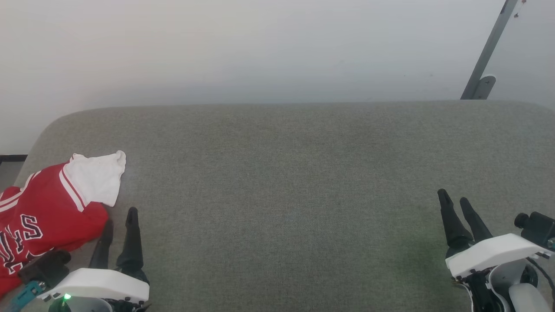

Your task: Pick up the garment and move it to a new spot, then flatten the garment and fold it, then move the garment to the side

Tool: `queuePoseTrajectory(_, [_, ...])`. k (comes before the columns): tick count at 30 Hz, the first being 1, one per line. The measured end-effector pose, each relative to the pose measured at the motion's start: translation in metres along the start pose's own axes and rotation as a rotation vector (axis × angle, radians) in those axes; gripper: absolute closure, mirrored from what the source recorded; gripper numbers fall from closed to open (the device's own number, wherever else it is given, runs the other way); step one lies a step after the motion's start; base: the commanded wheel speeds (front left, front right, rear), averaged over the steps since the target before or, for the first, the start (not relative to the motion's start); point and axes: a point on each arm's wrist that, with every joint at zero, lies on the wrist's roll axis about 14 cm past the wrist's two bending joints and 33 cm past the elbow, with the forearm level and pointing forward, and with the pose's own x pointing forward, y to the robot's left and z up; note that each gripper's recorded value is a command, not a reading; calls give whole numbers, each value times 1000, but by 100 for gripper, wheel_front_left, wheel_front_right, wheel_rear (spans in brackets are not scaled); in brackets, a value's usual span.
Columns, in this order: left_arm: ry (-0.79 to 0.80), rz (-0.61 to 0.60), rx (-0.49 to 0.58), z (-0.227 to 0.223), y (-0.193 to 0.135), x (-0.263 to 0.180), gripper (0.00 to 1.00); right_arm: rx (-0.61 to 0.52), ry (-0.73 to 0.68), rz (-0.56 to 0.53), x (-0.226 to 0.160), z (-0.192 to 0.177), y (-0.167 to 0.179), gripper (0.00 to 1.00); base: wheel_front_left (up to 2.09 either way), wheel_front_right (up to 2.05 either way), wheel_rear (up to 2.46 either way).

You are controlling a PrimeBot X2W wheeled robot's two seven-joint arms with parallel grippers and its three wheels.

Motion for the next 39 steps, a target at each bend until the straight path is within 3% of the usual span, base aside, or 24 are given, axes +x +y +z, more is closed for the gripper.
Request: queuePoseTrajectory(39, [-87, -89, 336, 13, -15, -6, 0, -345, -40, 57, 0, 15, 9, 0, 0, 0, 0])
